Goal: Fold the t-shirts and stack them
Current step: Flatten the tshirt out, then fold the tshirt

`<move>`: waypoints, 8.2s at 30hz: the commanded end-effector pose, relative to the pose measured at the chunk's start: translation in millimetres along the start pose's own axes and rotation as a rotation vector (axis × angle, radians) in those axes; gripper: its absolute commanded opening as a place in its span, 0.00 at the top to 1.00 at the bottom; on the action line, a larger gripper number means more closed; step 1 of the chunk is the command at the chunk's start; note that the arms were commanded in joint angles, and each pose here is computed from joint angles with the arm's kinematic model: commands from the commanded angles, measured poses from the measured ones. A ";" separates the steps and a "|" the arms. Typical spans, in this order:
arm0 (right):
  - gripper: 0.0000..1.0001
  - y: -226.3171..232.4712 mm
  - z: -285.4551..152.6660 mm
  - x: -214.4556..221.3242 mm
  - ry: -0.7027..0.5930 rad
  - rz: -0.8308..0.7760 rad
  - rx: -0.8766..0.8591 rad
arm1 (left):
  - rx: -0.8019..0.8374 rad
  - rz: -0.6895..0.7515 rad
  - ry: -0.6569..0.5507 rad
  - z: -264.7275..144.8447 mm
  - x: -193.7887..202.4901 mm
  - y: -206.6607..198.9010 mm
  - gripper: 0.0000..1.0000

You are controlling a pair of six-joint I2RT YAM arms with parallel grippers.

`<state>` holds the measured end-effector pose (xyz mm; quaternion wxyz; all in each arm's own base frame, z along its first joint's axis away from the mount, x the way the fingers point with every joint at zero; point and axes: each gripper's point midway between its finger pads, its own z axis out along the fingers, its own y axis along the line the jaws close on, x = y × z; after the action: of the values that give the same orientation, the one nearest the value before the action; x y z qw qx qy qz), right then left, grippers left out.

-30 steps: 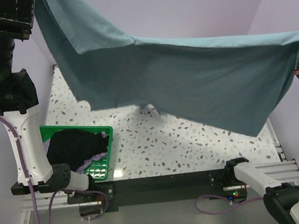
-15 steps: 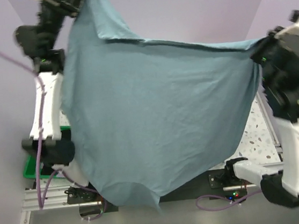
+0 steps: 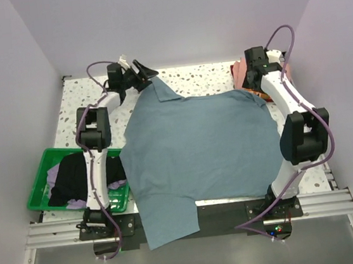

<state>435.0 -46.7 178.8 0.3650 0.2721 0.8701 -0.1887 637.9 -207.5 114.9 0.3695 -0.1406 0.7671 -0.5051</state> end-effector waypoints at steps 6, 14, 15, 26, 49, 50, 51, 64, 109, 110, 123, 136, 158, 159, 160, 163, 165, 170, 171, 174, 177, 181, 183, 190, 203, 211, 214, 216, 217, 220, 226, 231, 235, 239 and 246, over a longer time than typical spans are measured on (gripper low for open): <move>0.01 7.5 -23.5 20.7 0.015 0.010 -0.159 | 0.059 0.332 -0.023 -68.1 -15.2 -118.0 0.13; 0.01 49.5 -54.1 120.1 0.241 -0.014 -0.481 | -0.206 0.312 0.165 -114.5 43.8 -69.0 0.12; 0.01 51.8 -55.8 125.7 0.253 0.009 -0.489 | -0.211 0.301 0.181 -119.6 50.6 -68.6 0.12; 0.01 41.9 -38.3 194.7 0.418 0.024 -0.436 | -0.296 0.113 0.401 -136.1 128.3 -2.3 0.12; 0.01 27.5 30.9 201.2 0.546 0.044 -0.175 | -0.318 0.171 0.386 -78.4 116.1 58.9 0.12; 0.01 28.6 34.2 201.9 0.560 0.039 -0.171 | -0.321 0.165 0.395 -73.1 119.0 66.7 0.12; 0.01 30.3 36.3 198.0 0.559 0.042 -0.172 | -0.316 0.167 0.391 -68.7 116.3 67.4 0.12; 0.01 66.7 74.0 145.2 0.541 0.015 -0.181 | -0.207 0.192 0.275 -3.8 68.7 64.0 0.11; 0.03 87.3 -8.0 198.0 0.584 -0.045 -0.372 | -0.377 0.243 0.430 -89.3 124.1 79.0 0.10; 0.03 86.7 -3.3 198.1 0.569 -0.046 -0.360 | -0.371 0.251 0.423 -87.4 123.2 80.1 0.09; 0.03 95.6 40.3 174.5 0.535 -0.042 -0.300 | -0.327 0.298 0.382 -46.0 97.2 90.3 0.09; 0.03 116.9 19.9 121.5 0.465 -0.103 -0.459 | -0.333 0.468 0.130 -52.7 27.0 8.7 0.09; 0.03 15.0 -62.6 184.6 0.476 -0.088 -0.464 | -0.713 0.551 0.265 -269.9 248.8 -4.9 0.40; 0.03 13.3 -68.1 181.8 0.459 -0.077 -0.479 | -0.719 0.531 0.260 -274.4 252.9 -3.2 0.43; 0.03 11.6 -70.1 183.1 0.458 -0.076 -0.483 | -0.734 0.520 0.271 -282.4 260.3 5.1 0.48; 0.03 6.3 -76.1 190.1 0.466 -0.066 -0.497 | -0.754 0.476 0.277 -293.1 272.7 10.6 0.52; 0.03 4.7 -80.2 189.9 0.462 -0.067 -0.506 | -0.769 0.456 0.294 -298.4 282.6 9.8 0.54; 0.03 -2.6 -83.5 193.7 0.454 -0.075 -0.505 | -0.813 0.440 0.338 -313.7 306.4 12.5 0.56; 0.03 -4.1 -84.3 196.2 0.459 -0.078 -0.503 | -0.823 0.436 0.345 -316.8 309.7 14.8 0.57; 0.03 -8.5 -86.1 198.7 0.458 -0.085 -0.502 | -0.880 0.421 0.357 -329.3 316.7 19.4 0.59; 0.03 -13.4 -89.6 200.1 0.452 -0.092 -0.502 | -0.906 0.394 0.341 -337.9 323.0 18.9 0.60; 0.02 -20.7 -93.8 204.2 0.439 -0.098 -0.504 | -0.916 0.362 0.338 -341.8 332.9 26.2 0.61; 0.02 -23.5 -96.0 204.5 0.433 -0.102 -0.506 | -0.910 0.368 0.334 -338.8 333.2 25.9 0.60; 0.02 -28.3 -99.8 208.3 0.427 -0.095 -0.511 | -0.910 0.387 0.341 -335.0 336.4 34.6 0.61; 0.02 -33.5 -99.8 210.4 0.436 -0.095 -0.487 | -0.907 0.378 0.445 -338.0 357.8 47.9 1.00; 0.01 -65.7 -85.9 218.0 0.456 -0.098 -0.345 | -0.823 0.401 0.289 -307.8 314.5 -7.0 1.00; 0.01 -75.2 -77.6 214.4 0.482 -0.035 -0.304 | -0.774 0.414 0.227 -288.7 293.4 -23.5 1.00; 0.02 -87.3 -67.0 216.2 0.526 0.033 -0.259 | -0.750 0.414 0.217 -274.7 285.7 -27.6 1.00; 0.02 -88.0 -65.2 218.8 0.553 0.065 -0.257 | -0.755 0.421 0.214 -271.8 277.5 -25.1 1.00; 0.04 -98.2 -51.4 226.3 0.609 0.154 -0.209 | -0.763 0.419 0.176 -264.2 252.4 -25.6 1.00; 0.06 -103.4 -37.2 231.0 0.638 0.211 -0.138 | -0.724 0.402 0.091 -260.8 199.9 -33.1 1.00; 0.05 -111.5 -27.8 230.6 0.627 0.226 -0.063 | -0.680 0.392 0.064 -244.7 169.5 -43.5 1.00; 0.05 -114.3 -23.6 242.3 0.666 0.229 -0.031 | -0.657 0.422 0.032 -226.1 136.1 -57.6 1.00; 0.05 -117.7 -20.9 250.5 0.683 0.227 -0.014 | -0.654 0.425 0.021 -216.5 116.2 -63.2 1.00; 0.06 -112.3 -7.9 265.4 0.737 0.223 -0.001 | -0.638 0.411 -0.015 -216.5 87.4 -63.4 1.00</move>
<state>201.6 -38.9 12.5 0.0469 0.4020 0.9137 -0.0352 394.8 -147.1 158.2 0.3765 -0.1056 0.9091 -0.1436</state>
